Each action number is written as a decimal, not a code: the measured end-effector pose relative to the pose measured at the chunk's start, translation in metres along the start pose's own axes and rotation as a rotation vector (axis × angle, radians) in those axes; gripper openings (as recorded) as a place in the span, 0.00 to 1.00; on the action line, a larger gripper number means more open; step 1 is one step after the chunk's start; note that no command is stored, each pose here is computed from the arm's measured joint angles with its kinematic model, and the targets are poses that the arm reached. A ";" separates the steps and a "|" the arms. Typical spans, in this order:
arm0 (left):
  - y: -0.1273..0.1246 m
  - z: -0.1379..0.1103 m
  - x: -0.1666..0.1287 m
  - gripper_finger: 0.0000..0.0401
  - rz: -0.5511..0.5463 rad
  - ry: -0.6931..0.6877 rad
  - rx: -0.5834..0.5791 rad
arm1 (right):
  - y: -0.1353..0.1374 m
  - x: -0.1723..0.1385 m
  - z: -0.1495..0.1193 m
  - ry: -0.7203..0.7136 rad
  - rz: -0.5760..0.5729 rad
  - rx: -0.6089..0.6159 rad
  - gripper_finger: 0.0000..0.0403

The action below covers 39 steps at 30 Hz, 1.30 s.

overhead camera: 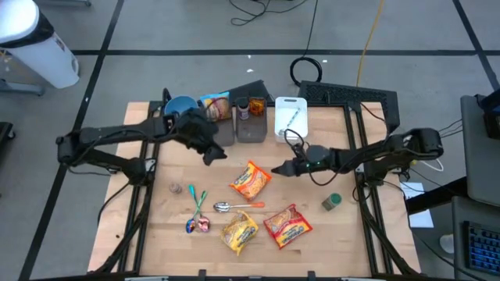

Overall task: Pick & Place Food Item
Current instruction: Put the orange noodle pack into the left black bin

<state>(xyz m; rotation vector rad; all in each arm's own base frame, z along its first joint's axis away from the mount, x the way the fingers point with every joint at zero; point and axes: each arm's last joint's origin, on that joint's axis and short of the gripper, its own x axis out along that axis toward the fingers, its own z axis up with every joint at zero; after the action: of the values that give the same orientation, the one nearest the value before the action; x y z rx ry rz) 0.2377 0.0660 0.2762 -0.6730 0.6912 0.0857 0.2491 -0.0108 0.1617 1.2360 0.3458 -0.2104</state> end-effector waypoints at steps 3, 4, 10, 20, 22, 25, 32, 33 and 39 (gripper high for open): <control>0.008 0.004 -0.004 0.45 -0.005 -0.012 0.016 | -0.008 0.007 -0.006 0.008 -0.050 0.033 0.79; 0.010 0.005 -0.005 0.44 -0.003 -0.017 0.015 | -0.011 0.010 -0.007 0.010 -0.057 0.041 0.79; 0.016 0.008 -0.008 0.39 -0.011 -0.028 0.015 | -0.021 0.020 -0.010 0.013 -0.069 0.073 0.79; 0.014 0.013 -0.008 0.34 -0.028 -0.077 0.019 | -0.020 0.039 -0.004 0.101 -0.130 0.034 0.79; 0.013 0.015 -0.008 0.34 -0.033 -0.089 0.023 | -0.020 0.044 -0.001 0.122 -0.135 0.018 0.79; 0.013 0.015 -0.009 0.36 -0.035 -0.093 0.021 | -0.019 0.053 0.002 0.135 -0.129 0.015 0.79; 0.013 0.015 -0.008 0.36 -0.026 -0.096 0.021 | -0.024 0.062 0.000 0.176 -0.138 0.013 0.78; 0.013 0.015 -0.008 0.36 -0.024 -0.097 0.023 | -0.026 0.062 -0.001 0.192 -0.140 0.015 0.78; 0.014 0.015 -0.009 0.33 -0.009 -0.103 0.023 | -0.026 0.065 -0.001 0.193 -0.110 0.023 0.67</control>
<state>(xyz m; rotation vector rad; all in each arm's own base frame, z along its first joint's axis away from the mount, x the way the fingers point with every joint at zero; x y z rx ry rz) 0.2357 0.0871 0.2828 -0.6451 0.5895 0.1028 0.3006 -0.0164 0.1143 1.2644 0.5808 -0.1903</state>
